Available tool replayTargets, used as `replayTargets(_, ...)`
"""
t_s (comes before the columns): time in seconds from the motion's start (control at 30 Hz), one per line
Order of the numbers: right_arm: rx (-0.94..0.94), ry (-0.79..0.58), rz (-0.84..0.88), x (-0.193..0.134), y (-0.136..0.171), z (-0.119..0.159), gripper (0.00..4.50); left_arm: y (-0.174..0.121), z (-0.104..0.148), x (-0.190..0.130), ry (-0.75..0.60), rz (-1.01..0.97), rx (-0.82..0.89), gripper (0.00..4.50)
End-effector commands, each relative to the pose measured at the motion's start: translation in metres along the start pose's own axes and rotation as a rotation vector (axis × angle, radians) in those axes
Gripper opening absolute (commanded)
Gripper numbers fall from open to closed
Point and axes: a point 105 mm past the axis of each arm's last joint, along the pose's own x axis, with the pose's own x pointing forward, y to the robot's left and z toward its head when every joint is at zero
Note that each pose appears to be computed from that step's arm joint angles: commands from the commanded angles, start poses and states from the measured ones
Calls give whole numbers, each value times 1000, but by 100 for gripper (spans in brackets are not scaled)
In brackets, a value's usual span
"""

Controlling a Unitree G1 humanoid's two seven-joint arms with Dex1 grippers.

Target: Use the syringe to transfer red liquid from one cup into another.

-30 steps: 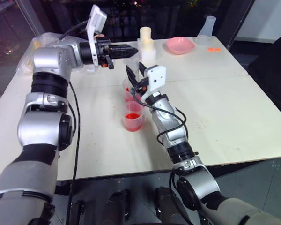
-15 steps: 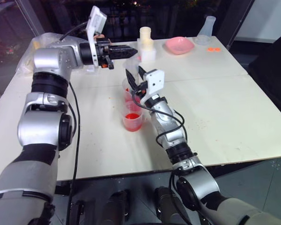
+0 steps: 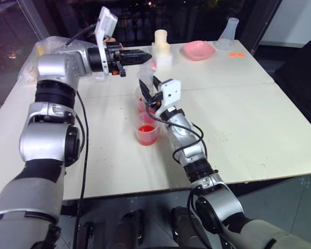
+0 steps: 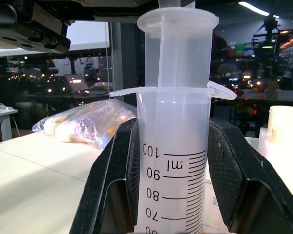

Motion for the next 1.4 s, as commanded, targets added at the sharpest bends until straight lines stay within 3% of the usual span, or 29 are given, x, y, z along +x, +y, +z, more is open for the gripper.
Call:
replayTargets(0.03, -22, -3, 21, 1, 2, 5, 138, -14, 42, -7, -67, -20, 166, 38)
replayTargets(0.27, -49, -70, 11, 7, -4, 32, 138, -16, 27, -12, -30, -41, 160, 236)
replayTargets(0.53, -48, -101, 13, 10, -3, 47, 138, -10, 24, -21, -32, 3, 158, 236)
replayTargets(0.9, -39, -122, 6, 14, -6, 58, 138, 10, 38, -65, -84, 175, 175, 236)
replayTargets(1.1, -11, -156, 30, 20, -6, 87, 138, 17, 31, -87, -82, 238, 161, 236)
replayTargets(1.4, 119, -149, 217, 8, 8, 134, 138, 18, 27, -75, -106, 213, 144, 236)
